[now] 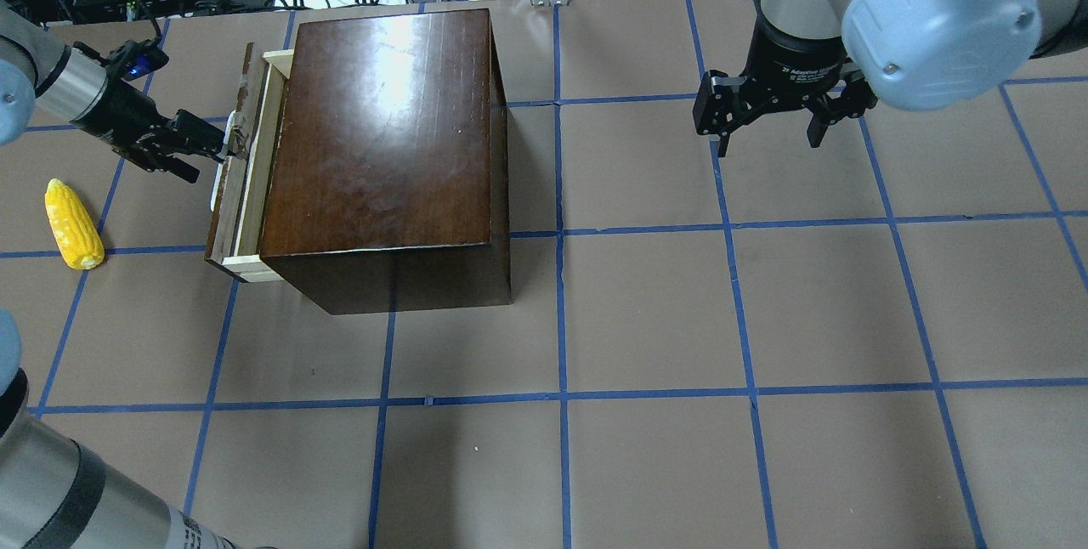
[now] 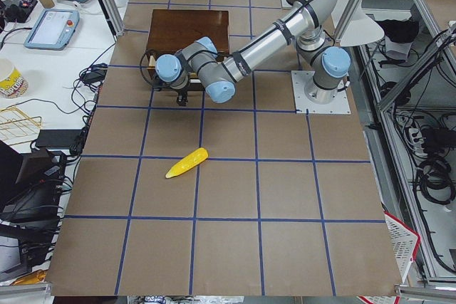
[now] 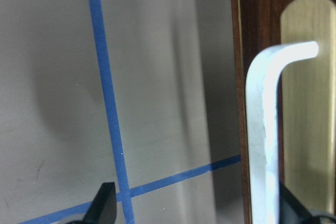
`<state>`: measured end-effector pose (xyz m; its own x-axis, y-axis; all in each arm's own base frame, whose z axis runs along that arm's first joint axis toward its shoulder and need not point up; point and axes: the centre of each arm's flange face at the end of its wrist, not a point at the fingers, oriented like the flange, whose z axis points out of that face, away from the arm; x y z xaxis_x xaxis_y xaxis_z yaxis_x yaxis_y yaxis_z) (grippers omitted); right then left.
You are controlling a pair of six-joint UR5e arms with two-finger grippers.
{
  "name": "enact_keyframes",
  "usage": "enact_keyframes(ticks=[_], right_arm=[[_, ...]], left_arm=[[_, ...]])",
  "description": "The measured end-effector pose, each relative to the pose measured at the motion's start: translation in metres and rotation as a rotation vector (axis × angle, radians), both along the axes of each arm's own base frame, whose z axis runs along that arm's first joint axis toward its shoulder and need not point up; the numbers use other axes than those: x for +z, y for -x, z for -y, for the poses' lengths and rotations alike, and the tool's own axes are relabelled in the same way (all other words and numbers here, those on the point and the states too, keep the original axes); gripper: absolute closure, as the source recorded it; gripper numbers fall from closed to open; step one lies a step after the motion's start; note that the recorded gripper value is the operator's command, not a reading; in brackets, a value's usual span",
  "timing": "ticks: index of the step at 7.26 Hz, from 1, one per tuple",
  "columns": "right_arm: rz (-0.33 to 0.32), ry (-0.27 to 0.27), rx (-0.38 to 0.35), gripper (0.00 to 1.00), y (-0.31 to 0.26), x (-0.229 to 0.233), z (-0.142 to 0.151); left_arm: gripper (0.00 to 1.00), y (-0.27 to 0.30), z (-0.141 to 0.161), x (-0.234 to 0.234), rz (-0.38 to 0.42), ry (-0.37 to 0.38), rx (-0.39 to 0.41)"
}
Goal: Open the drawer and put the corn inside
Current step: 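Pull the drawer handle away from the cabinet with the left gripper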
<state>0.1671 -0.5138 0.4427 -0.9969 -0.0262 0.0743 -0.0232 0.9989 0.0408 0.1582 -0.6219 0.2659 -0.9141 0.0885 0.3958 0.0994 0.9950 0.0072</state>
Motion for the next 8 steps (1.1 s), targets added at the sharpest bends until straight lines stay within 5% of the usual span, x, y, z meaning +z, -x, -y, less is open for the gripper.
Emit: enact_keyframes(ticks=[8], right_arm=[[0.0,0.0,0.0,0.0,0.0,0.0,0.0]], left_arm=[[0.0,-0.0054,0.0015,0.0019,0.04,0.015,-0.055]])
